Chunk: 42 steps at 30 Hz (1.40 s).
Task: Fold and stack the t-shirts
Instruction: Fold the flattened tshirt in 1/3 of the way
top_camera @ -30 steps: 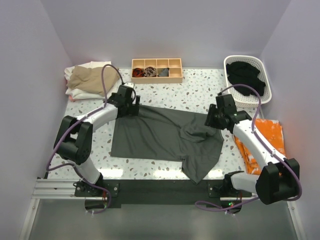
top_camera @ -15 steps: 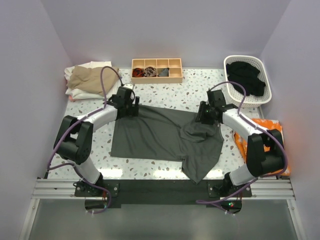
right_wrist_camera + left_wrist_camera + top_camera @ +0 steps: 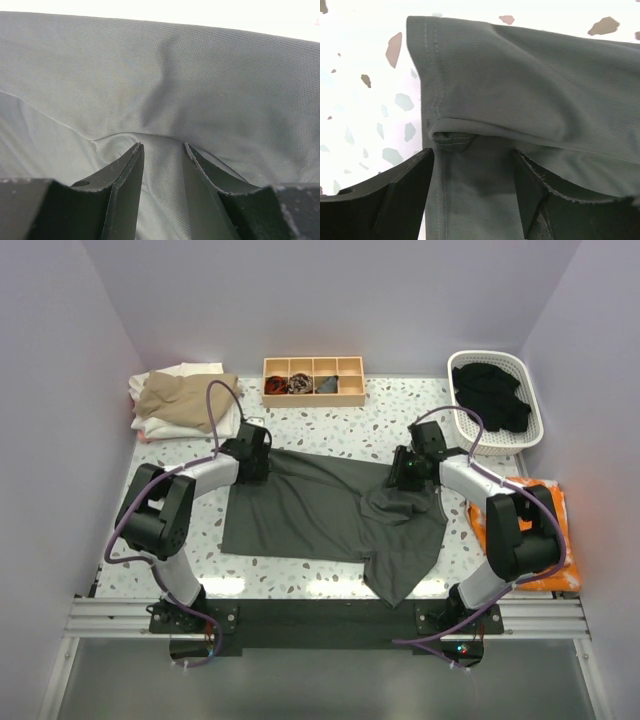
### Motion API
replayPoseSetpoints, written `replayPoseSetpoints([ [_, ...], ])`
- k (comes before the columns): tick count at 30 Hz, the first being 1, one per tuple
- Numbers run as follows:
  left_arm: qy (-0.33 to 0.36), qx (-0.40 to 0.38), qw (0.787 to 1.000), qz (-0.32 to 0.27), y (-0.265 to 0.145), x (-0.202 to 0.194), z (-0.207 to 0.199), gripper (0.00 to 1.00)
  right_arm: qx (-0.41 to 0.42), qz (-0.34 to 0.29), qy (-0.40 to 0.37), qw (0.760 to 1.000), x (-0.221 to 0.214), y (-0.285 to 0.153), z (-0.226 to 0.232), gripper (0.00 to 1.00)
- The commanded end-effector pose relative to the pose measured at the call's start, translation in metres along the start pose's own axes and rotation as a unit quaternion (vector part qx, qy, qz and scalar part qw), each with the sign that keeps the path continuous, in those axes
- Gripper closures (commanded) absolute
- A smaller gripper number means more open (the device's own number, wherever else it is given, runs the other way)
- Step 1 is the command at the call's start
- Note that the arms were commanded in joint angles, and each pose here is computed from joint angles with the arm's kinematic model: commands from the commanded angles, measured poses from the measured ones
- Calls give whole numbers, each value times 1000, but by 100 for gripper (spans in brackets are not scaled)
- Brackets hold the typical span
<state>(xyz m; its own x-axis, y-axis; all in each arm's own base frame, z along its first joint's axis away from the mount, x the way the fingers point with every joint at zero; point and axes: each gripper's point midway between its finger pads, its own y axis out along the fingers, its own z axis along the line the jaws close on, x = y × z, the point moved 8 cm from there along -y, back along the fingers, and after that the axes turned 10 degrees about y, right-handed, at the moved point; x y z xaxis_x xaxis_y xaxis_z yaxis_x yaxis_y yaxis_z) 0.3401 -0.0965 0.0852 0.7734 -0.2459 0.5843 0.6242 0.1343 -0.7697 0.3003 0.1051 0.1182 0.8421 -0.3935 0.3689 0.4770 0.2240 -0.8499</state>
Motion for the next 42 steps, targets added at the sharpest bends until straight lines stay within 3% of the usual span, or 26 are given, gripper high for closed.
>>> replayPoseSetpoints([
  [1, -16, 49, 998, -27, 6, 3, 10, 34, 20, 3, -12, 1000, -1, 6, 3, 61],
  [7, -25, 68, 996, -61, 4, 12, 15, 35, 18, 16, -11, 1000, -9, 12, -2, 62],
  [11, -21, 65, 995, -68, 6, 17, 14, 52, 17, 23, -10, 1000, -13, 14, -5, 62],
  [16, -19, 63, 996, -54, 12, 18, 11, 60, 15, 26, -10, 1000, -16, 15, -7, 63],
  [19, -15, 63, 997, -46, 15, 19, 10, 73, 13, 27, -11, 999, -18, 15, -8, 63],
  [20, -15, 64, 997, -45, 16, 19, 10, 84, 12, 27, -12, 1000, -18, 15, -9, 63],
  [23, -9, 76, 996, -39, 18, 19, 12, 100, 10, 29, -12, 999, -20, 15, -11, 64],
  [34, 68, 208, 975, -35, -2, 20, 42, 100, -61, 44, -8, 997, -47, 18, -43, 66],
  [42, 113, 224, 968, 2, 7, 11, 36, 100, -112, 46, -7, 993, -42, 23, -49, 67],
])
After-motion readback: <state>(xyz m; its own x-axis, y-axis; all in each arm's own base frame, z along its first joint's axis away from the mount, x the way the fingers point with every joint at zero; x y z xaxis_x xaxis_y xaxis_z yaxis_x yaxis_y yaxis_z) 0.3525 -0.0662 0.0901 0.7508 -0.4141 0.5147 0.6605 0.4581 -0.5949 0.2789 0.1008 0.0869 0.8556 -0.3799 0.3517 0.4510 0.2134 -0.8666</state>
